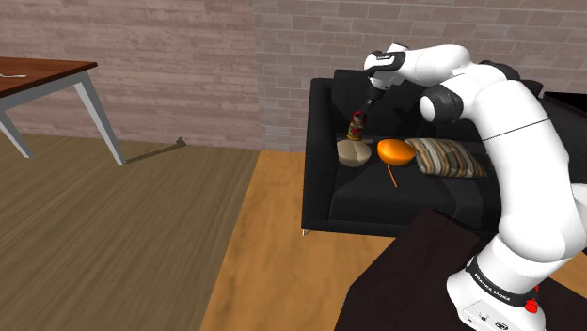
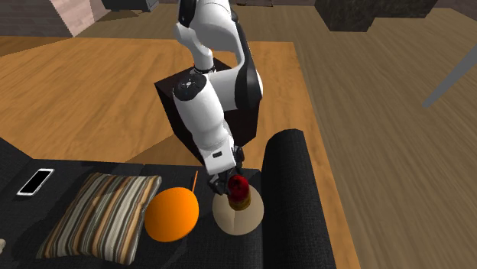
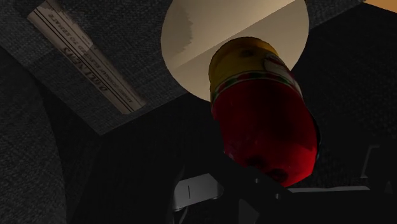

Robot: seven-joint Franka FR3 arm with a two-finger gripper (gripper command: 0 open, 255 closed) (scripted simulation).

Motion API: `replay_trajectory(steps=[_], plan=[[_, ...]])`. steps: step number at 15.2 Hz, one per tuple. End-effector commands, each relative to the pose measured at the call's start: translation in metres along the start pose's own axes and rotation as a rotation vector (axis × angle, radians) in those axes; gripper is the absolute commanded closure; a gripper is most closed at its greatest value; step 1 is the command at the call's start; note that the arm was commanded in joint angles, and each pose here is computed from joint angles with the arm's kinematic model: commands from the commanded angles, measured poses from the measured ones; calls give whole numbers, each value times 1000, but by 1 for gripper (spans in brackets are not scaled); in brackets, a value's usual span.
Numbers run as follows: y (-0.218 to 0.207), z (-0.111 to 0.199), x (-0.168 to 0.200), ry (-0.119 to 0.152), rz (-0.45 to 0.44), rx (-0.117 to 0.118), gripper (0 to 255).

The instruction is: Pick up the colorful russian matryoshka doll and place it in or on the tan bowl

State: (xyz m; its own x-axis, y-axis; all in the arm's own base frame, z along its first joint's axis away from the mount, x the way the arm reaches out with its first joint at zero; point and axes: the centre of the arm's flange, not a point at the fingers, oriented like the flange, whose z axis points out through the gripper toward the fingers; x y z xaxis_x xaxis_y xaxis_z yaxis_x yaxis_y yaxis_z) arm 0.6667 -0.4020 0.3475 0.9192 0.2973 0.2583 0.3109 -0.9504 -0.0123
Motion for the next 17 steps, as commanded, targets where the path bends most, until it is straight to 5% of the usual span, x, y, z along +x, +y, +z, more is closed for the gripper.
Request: replay_trajectory(steps=[1, 10, 17], plan=[[-1, 10, -4, 0, 0, 0, 255], [0, 56, -16, 0, 0, 0, 255], [0, 56, -16, 0, 0, 0, 255]])
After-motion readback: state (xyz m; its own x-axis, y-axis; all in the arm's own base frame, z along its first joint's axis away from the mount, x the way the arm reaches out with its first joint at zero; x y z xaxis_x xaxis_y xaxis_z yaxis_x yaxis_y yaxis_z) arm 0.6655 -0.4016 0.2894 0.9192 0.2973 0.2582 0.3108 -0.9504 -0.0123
